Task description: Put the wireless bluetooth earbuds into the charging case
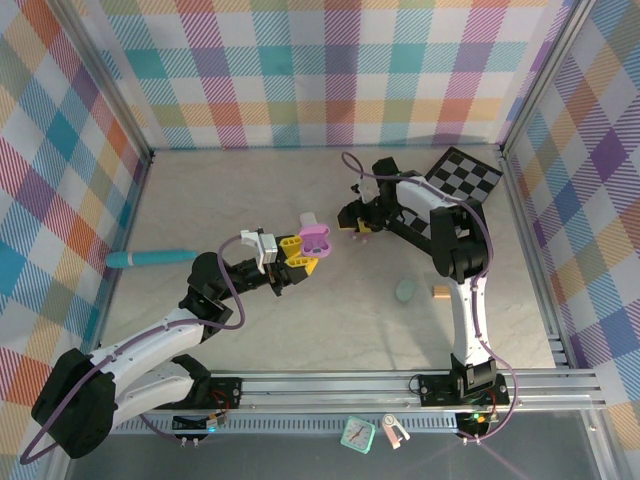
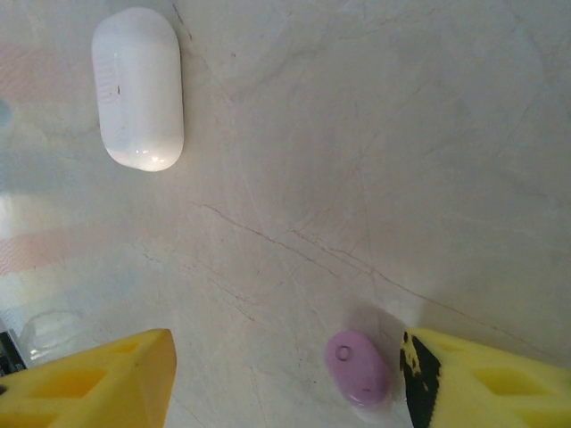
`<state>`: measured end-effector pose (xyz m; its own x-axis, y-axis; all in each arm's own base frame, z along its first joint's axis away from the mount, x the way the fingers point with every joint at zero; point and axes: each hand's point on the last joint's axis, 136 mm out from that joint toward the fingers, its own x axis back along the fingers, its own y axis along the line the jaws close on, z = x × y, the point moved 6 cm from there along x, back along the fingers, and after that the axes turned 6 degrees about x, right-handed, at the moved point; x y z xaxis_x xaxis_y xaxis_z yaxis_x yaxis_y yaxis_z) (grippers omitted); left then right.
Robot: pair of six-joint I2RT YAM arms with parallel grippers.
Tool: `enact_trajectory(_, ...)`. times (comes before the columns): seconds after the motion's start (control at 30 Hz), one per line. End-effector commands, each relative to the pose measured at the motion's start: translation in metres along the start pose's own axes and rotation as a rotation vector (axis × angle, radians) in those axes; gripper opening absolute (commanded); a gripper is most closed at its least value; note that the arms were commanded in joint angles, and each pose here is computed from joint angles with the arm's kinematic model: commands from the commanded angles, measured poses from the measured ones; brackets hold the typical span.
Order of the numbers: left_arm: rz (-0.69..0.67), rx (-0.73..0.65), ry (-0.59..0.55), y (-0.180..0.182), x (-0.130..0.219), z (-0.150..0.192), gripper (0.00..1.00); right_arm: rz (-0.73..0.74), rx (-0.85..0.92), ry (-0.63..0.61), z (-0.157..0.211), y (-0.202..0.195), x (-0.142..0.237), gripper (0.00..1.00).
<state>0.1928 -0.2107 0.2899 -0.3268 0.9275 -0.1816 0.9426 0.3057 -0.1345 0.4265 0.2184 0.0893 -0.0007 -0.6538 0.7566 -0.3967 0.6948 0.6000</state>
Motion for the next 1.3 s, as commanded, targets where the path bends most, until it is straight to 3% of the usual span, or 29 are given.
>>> enact_trajectory(0.0, 0.023, -0.013, -0.026, -0.001, -0.001, -0.008, 0.25, -0.039, 0.005, 0.031, 0.009, 0.006, -0.002, 0.64)
enact_trajectory(0.7, 0.025, -0.015, -0.028, -0.001, -0.002, -0.010, 0.26, 0.004, 0.011, 0.101, 0.016, -0.011, -0.017, 0.51)
enact_trajectory(1.27, 0.022, -0.014, -0.025, -0.001, -0.001, -0.007, 0.26, 0.039, -0.016, 0.110, 0.018, -0.018, -0.021, 0.26)
